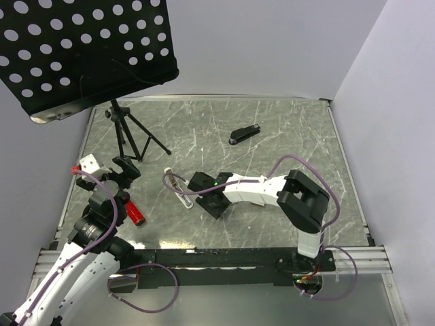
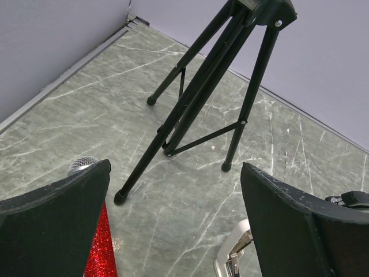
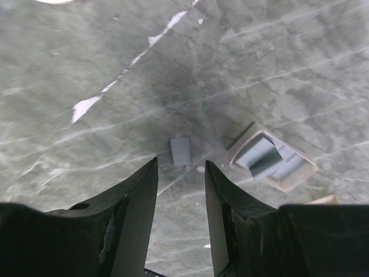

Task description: Load the staples into the stapler

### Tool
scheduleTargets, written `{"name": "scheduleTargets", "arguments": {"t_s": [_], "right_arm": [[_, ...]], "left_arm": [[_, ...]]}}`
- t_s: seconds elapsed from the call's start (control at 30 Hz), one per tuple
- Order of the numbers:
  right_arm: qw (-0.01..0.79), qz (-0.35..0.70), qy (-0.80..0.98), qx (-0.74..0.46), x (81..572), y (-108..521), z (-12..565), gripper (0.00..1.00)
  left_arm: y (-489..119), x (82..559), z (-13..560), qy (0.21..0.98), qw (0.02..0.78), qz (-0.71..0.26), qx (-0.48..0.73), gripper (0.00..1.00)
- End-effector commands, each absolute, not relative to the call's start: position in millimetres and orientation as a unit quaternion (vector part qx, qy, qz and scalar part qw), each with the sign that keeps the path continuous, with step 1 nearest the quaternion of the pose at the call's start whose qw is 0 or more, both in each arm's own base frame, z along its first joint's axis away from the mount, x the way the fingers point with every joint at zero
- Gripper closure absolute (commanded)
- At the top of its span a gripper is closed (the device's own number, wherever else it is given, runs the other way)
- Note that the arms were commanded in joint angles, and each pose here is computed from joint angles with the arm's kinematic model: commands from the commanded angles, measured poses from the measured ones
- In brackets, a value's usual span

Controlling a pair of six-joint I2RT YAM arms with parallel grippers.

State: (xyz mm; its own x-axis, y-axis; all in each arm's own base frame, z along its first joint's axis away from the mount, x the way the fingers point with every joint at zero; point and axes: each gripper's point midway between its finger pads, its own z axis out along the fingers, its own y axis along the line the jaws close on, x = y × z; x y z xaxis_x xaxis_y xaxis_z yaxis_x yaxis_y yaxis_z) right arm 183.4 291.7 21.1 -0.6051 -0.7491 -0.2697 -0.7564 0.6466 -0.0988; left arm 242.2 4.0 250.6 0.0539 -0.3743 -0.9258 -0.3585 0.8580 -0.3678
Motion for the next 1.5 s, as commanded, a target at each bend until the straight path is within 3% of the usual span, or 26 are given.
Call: {"name": "scheduleTargets", "arguments": {"t_s": [0.0,0.3,0.53,0.83,1.03,1.27,1.47], "right_arm": [[0.135,0.023,0.895,-0.425,186,295,18,0.55],[0.116,0.018,0.895,-0.431,183,294,6,0.59],[0.109,0.024,0.896,-0.43,181,293,4,0.68],[0.142,0.062,0.899,-0.41,186,301,24,0.74],[0.193,0.118,0.902,-0.368,193,312,55,0.74],[0.26,0.229,0.891,-0.295,200,309,112,0.75],[0.336,0.324,0.85,-0.243,204,300,170,0.74]], "left_arm": [[1,246,255,0.683,0.682,-0.012,-0.261,0.01],[1,246,256,0.683,0.683,-0.013,-0.259,0.01],[-4,248,257,0.685,0.685,-0.021,-0.246,0.01],[-46,249,266,0.689,0.698,-0.118,-0.153,0.01],[-105,241,272,0.697,0.681,-0.224,-0.018,0.01],[-151,222,285,0.654,0.681,-0.316,0.096,0.01],[-178,215,291,0.651,0.642,-0.388,0.115,0.0]]}}
